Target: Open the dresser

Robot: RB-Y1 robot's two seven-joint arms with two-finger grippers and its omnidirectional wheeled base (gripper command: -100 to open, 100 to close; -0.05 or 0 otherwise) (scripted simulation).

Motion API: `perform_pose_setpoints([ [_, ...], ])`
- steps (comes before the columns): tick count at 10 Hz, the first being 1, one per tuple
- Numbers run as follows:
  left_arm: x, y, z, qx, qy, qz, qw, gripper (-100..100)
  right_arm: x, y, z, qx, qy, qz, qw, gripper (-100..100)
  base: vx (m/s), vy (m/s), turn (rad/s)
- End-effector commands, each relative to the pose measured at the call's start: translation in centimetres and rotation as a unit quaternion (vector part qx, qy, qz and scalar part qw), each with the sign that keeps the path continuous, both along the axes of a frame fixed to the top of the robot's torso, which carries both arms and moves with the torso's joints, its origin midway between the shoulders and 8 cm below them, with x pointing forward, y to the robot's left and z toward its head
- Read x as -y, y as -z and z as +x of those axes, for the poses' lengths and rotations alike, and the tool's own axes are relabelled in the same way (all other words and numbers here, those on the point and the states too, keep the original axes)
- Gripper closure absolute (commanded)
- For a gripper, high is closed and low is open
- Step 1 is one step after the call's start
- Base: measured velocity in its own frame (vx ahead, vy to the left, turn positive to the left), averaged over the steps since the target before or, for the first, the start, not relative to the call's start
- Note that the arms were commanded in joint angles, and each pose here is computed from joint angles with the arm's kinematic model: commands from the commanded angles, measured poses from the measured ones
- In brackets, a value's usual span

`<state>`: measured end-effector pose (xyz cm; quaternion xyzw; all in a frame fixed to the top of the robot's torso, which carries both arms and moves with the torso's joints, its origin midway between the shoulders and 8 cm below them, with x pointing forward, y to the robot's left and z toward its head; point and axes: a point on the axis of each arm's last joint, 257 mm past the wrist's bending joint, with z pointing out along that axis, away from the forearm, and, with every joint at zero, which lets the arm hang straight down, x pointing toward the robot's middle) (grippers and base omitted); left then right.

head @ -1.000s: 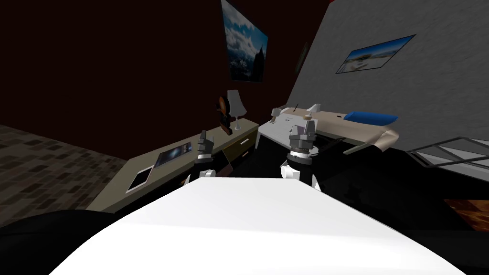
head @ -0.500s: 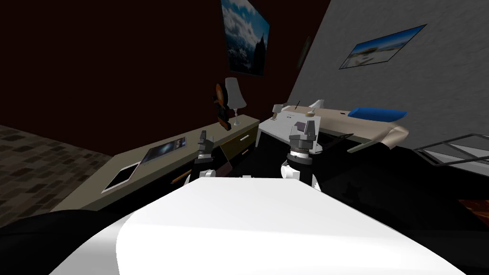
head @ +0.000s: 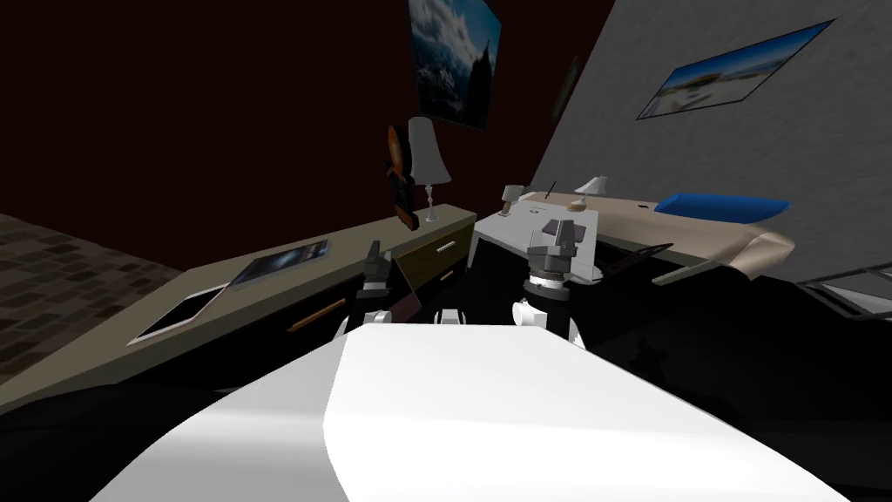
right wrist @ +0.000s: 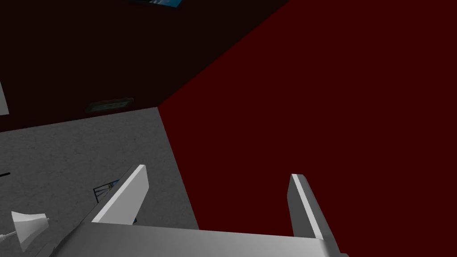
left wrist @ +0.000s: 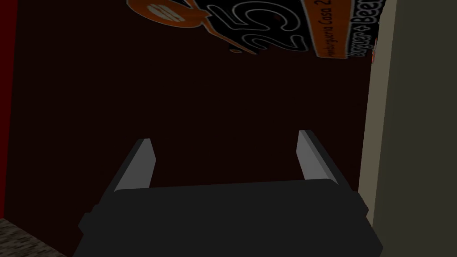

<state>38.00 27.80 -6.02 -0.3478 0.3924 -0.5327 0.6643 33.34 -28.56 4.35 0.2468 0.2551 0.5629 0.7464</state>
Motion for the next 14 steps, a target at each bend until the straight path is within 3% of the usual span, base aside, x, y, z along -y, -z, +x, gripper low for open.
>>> perform_pose_setpoints([
  [1, -0.9, 2.6, 0.9, -0.033, 0.002, 0.000, 0.9995, -100, 0.0, 0.0, 0.0, 0.000, 0.000, 0.000, 1.0000, 0, 0.181, -0.166, 0.169],
  [6, -2.8, 7.2, 2.1, -0.083, -0.008, -0.024, 0.9962, -100, 0.0, 0.0, 0.0, 0.000, 0.000, 0.000, 1.0000, 0, 0.146, -0.174, 0.161],
  [9, -4.0, 10.2, 2.6, -0.113, -0.018, -0.046, 0.9924, -100, 0.0, 0.0, 0.0, 0.000, 0.000, 0.000, 1.0000, 0, 0.098, -0.180, 0.141],
  [12, -4.7, 11.9, 2.9, -0.131, -0.023, -0.056, 0.9896, -100, 0.0, 0.0, 0.0, 0.000, 0.000, 0.000, 1.0000, 0, 0.092, -0.121, 0.101],
  [14, -5.5, 13.6, 3.0, -0.150, -0.026, -0.060, 0.9865, -100, 0.0, 0.0, 0.0, 0.000, 0.000, 0.000, 1.0000, 0, 0.088, -0.138, 0.147],
])
